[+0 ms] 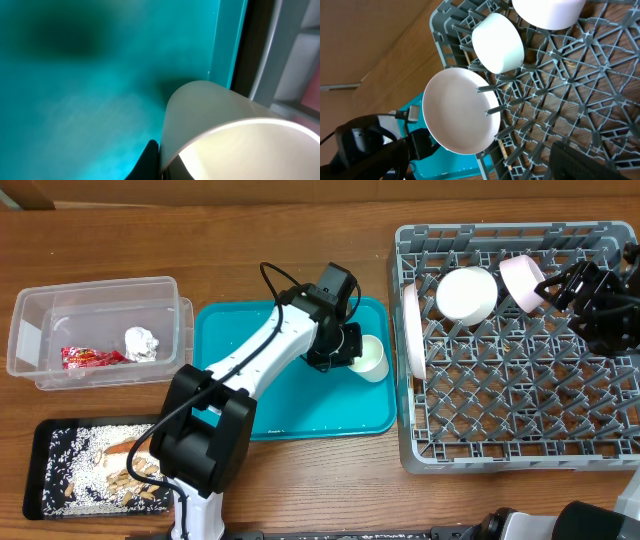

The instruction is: Sort waste into correct bins and load items into the dishwasher

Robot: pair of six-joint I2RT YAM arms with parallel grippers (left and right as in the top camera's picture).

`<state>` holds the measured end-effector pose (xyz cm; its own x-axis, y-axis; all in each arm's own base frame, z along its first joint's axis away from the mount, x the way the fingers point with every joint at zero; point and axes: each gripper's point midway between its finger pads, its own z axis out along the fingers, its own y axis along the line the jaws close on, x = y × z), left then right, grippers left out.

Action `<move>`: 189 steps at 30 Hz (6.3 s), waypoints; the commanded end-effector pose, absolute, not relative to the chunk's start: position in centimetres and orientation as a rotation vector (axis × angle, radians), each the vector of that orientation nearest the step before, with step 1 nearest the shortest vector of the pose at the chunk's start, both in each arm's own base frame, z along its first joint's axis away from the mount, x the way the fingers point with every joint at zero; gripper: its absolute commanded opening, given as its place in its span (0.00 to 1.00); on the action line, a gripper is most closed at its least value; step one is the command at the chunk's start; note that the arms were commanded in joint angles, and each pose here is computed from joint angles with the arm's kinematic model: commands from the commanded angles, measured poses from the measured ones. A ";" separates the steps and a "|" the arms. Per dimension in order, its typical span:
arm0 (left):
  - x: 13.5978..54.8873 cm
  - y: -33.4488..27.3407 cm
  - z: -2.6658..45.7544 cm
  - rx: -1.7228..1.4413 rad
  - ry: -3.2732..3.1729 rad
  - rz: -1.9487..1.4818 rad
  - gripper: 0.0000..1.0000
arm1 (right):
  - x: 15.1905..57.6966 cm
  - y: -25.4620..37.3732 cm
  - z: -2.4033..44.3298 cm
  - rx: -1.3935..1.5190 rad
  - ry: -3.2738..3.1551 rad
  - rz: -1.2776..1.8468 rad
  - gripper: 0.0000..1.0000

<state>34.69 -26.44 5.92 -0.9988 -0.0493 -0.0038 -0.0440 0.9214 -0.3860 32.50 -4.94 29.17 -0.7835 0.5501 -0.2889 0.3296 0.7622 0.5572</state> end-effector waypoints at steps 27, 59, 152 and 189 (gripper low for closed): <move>31.7 -32.8 35.8 0.677 2.219 -2.120 0.04 | 28.0 11.9 36.9 -0.484 2.151 1.409 1.00; 32.1 -34.2 35.0 0.655 2.243 -2.015 0.46 | 28.3 13.0 37.7 -0.569 2.073 1.423 0.51; 32.7 -5.6 32.0 -0.278 2.522 -0.135 1.00 | 35.4 -2.0 24.6 0.532 2.620 0.251 1.00; 32.7 -5.6 31.9 -0.278 2.526 -0.133 1.00 | 16.0 2.0 48.9 0.133 1.493 0.335 1.00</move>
<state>32.56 -5.81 31.79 -0.8089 -0.2319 -0.5402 -0.1649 0.9715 -0.1700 15.86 2.06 50.75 0.0525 0.3003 -0.9524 -0.1435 0.9461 0.2904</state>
